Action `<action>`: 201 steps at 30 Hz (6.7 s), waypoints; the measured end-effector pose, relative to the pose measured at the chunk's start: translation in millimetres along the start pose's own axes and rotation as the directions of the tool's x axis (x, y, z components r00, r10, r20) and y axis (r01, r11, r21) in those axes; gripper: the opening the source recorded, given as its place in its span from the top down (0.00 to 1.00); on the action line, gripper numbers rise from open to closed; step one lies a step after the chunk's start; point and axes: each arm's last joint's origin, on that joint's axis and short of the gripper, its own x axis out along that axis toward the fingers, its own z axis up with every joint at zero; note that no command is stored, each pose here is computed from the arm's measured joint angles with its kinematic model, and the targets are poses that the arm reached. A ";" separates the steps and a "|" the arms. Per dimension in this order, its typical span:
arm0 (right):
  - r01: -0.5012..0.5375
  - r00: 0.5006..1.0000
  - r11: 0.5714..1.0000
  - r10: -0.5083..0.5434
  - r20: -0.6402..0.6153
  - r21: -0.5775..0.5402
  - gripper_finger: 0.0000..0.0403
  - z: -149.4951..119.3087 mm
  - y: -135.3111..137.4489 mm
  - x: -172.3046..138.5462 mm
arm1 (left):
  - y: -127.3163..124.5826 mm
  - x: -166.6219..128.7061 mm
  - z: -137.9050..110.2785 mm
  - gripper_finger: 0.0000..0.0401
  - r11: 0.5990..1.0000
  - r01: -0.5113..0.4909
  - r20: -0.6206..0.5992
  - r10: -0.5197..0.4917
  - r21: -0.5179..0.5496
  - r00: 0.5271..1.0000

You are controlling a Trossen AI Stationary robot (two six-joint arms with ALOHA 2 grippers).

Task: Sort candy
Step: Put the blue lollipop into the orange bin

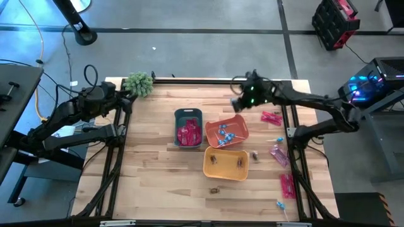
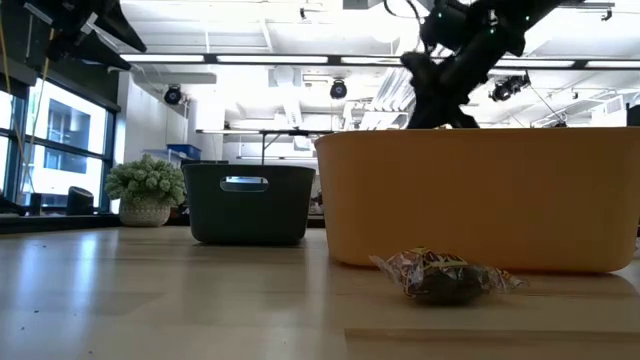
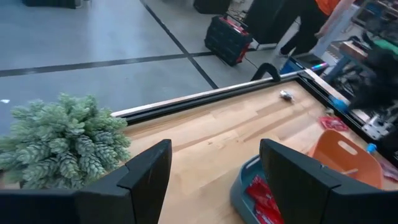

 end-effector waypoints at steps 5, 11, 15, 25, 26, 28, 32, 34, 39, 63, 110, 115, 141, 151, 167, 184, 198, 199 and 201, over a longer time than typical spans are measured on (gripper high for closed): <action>-0.113 0.986 0.987 0.098 -0.135 -0.115 1.00 -32.2 28.1 9.2 | 1.0 -0.1 0.8 0.40 0.999 -0.036 0.022 0.036 -0.026 0.999; -0.049 0.981 0.998 0.043 -0.190 -0.026 0.88 -51.2 37.5 18.0 | -1.4 1.7 4.4 0.40 0.999 -0.031 0.053 0.033 -0.038 0.998; -0.084 0.966 0.996 0.076 -0.247 -0.025 0.71 -60.9 45.4 17.2 | -4.0 4.1 7.1 0.40 0.999 -0.022 0.069 0.026 -0.045 0.997; 0.131 0.916 0.989 -0.148 -0.373 -0.070 0.55 -65.2 32.1 -6.7 | -10.7 13.6 11.2 0.40 0.998 -0.019 0.073 0.024 -0.067 0.997; 0.199 0.890 0.977 -0.212 -0.404 -0.074 0.55 -69.5 28.6 -10.2 | -11.6 15.2 11.4 0.40 0.998 -0.021 0.069 0.026 -0.065 0.997; 0.336 0.818 0.938 -0.337 -0.467 -0.087 0.55 -81.4 21.6 -16.8 | -13.4 19.1 11.3 0.40 0.997 -0.029 0.055 0.032 -0.071 0.998; 0.505 0.688 0.840 -0.530 -0.496 -0.199 0.55 -105.2 10.0 -32.0 | -17.3 27.9 10.6 0.40 0.992 -0.046 0.022 0.049 -0.119 0.999; 0.515 0.675 0.826 -0.557 -0.484 -0.232 0.55 -114.4 4.0 -40.1 | -19.4 32.7 10.0 0.40 0.989 -0.053 0.002 0.054 -0.135 0.999; 0.507 0.646 0.827 -0.550 -0.529 -0.242 0.55 -135.3 -17.9 -52.2 | -26.8 46.6 6.9 0.40 0.990 -0.029 -0.086 0.017 -0.135 0.996; 0.142 0.023 0.637 -0.767 -0.641 -0.758 0.65 -165.2 -48.8 61.2 | -41.9 58.8 4.3 0.40 0.956 0.272 -0.239 -0.241 0.107 0.941; 0.220 0.304 0.640 -0.762 -0.571 -0.737 0.91 -93.3 20.7 28.4 | -45.8 51.2 20.5 0.40 0.948 0.308 -0.049 -0.305 0.080 0.951; 0.214 0.394 0.700 -0.700 -0.596 -0.681 0.90 -78.9 38.5 26.0 | -45.1 51.5 20.6 0.40 0.953 0.285 -0.040 -0.282 0.104 0.958; -0.008 0.812 0.865 -0.287 -0.508 -0.502 0.48 -36.3 112.1 27.8 | -44.2 51.8 20.6 0.40 0.958 0.259 -0.031 -0.257 0.122 0.966; 0.159 0.628 0.845 -0.486 -0.608 -0.511 0.43 -95.5 114.1 -13.6 | -43.8 52.7 20.3 0.40 0.965 0.238 -0.029 -0.236 0.115 0.971; 0.124 0.373 0.992 -0.038 -0.927 0.009 0.43 -284.1 118.0 -19.2 | -47.0 61.8 18.2 0.40 0.967 0.226 -0.061 -0.220 0.121 0.974; 0.379 0.190 0.908 -0.266 -0.945 -0.179 0.43 -351.3 92.8 5.5 | -49.7 69.3 16.6 0.40 0.966 0.218 -0.085 -0.208 0.136 0.974; 0.337 0.106 0.917 -0.264 -0.959 -0.215 0.67 -377.6 89.5 18.4 | -49.7 69.3 16.6 0.40 0.963 0.221 -0.086 -0.209 0.157 0.974; 0.334 0.106 0.918 -0.263 -0.959 -0.215 0.73 -377.6 89.6 18.4 | -49.7 69.3 16.6 0.40 0.961 0.221 -0.086 -0.209 0.166 0.974; 0.323 0.110 0.923 -0.258 -0.960 -0.211 0.87 -376.5 90.7 17.0 | -49.7 69.3 16.6 0.40 0.959 0.219 -0.085 -0.207 0.177 0.975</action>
